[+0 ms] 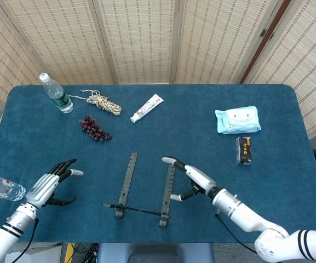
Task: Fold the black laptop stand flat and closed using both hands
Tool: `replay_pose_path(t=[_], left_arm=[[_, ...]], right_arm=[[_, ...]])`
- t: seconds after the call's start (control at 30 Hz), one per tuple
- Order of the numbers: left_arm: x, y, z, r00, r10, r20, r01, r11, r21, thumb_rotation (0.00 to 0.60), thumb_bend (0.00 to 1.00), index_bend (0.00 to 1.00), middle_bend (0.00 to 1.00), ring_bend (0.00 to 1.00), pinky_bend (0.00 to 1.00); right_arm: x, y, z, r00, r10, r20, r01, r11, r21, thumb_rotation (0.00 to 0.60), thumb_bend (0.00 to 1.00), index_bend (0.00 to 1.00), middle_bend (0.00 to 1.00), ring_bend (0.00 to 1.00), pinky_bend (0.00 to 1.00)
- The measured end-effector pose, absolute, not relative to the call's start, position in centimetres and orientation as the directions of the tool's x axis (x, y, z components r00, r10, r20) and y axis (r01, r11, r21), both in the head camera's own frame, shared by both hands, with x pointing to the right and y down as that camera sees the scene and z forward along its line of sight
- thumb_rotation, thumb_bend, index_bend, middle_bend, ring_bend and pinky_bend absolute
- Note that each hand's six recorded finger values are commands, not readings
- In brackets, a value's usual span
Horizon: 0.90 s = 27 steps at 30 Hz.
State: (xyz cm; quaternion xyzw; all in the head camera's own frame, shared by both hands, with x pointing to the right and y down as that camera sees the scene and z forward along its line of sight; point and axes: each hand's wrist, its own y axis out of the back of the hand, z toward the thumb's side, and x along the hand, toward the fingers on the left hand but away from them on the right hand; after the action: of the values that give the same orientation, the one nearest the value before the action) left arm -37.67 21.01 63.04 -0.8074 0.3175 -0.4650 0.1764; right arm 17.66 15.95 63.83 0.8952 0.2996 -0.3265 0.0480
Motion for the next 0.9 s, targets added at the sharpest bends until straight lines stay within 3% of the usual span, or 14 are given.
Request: replay_pose_path(t=[0.17, 0.33, 0.6, 0.9], left_arm=[[-38.0, 20.8, 63.0, 0.359, -0.677, 0.643, -0.340, -0.736, -0.585, 0.600, 0.23, 0.24, 0.04, 0.03, 0.00], [-38.1, 20.8, 63.0, 0.354, -0.675, 0.648, -0.337, -0.738, -0.584, 0.600, 0.23, 0.24, 0.04, 0.03, 0.00], [-38.0, 20.8, 63.0, 0.353, -0.675, 0.647, -0.337, -0.737, -0.585, 0.600, 0.23, 0.24, 0.04, 0.03, 0.00], [-37.8, 20.9, 62.9, 0.355, -0.675, 0.647, -0.338, -0.738, -0.585, 0.600, 0.23, 0.24, 0.04, 0.03, 0.00]], right_arm=[[17.9, 15.4, 63.4, 0.594, 0.525, -0.610, 0.595, -0.797, -0.107, 0.600, 0.07, 0.00, 0.00, 0.00, 0.05], [18.3, 16.4, 62.1, 0.646, 0.443, -0.622, 0.490, -0.865, -0.106, 0.600, 0.00, 0.00, 0.00, 0.00, 0.03], [20.0, 17.3, 59.5, 0.658, 0.328, -0.677, 0.344, -0.932, -0.117, 0.600, 0.00, 0.00, 0.00, 0.00, 0.01], [18.3, 18.6, 58.6, 0.713, 0.241, -0.658, 0.296, -0.955, -0.030, 0.600, 0.00, 0.00, 0.00, 0.00, 0.01]])
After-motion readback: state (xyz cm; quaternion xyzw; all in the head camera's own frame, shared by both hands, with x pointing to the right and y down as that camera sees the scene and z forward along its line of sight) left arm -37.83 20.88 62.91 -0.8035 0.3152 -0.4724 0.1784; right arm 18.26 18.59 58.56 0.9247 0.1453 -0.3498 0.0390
